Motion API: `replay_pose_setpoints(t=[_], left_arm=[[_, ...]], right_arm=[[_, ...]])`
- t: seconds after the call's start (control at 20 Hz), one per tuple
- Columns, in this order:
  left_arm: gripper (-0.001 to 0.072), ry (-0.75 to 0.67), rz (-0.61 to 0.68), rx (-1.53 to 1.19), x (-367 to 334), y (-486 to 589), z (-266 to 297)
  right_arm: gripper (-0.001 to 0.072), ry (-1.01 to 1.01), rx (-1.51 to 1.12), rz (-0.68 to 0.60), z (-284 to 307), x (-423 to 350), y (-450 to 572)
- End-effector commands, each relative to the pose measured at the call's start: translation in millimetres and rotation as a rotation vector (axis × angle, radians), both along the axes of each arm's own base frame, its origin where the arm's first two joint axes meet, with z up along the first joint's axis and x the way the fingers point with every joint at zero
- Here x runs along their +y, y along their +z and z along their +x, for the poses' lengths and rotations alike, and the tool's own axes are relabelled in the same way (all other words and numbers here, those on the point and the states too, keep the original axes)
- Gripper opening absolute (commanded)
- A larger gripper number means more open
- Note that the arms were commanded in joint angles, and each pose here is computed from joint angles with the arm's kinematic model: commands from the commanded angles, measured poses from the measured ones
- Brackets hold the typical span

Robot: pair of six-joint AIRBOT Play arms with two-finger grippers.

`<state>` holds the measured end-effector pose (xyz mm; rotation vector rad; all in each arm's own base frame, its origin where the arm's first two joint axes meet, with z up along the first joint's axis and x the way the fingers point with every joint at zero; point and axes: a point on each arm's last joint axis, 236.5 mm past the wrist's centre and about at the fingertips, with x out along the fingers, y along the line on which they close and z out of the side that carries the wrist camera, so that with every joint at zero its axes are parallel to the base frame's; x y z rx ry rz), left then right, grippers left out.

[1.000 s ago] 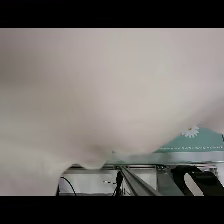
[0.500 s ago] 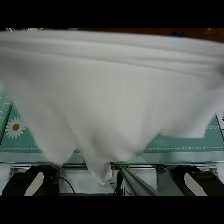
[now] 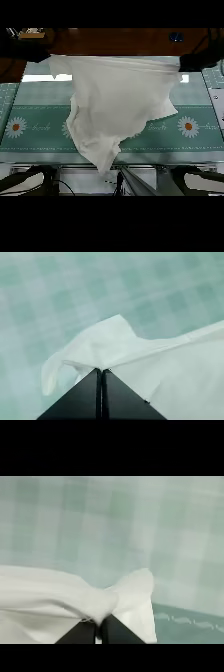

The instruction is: Fold the shirts.

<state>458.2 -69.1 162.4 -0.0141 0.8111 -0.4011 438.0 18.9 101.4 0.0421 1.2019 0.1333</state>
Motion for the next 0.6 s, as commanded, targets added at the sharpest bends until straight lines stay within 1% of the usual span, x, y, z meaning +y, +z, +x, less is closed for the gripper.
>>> replay_pose_setpoints(t=[0.0,0.15,0.3,0.35,0.4,0.45,0.5,0.55], left_arm=[[0.0019,0.061,-0.024,-0.079,-9,-41,65],[0.0019,0.074,-0.026,-0.123,-26,-63,93],[0.0021,0.022,-0.015,-0.016,-47,-109,88],[0.0049,-0.001,-0.004,0.039,-50,-125,80],[0.0183,-0.022,0.025,0.084,-49,-135,72],[0.0387,-0.042,0.085,0.127,-37,-142,61],[0.0505,-0.047,0.159,0.182,-19,-144,49],[0.0515,-0.024,0.247,0.267,9,-143,31]], right_arm=[[0.0032,-0.080,-0.063,0.061,65,5,-58],[0.0032,-0.163,-0.106,0.123,97,8,-86],[0.0034,-0.180,-0.058,0.164,99,16,-112],[0.0052,-0.176,-0.038,0.162,96,17,-116],[0.0160,-0.161,-0.026,0.156,93,17,-117],[0.0307,-0.116,-0.011,0.137,86,14,-113],[0.0367,-0.049,0.001,0.109,79,9,-105],[0.0367,0.017,0.019,0.059,67,-2,-94]])
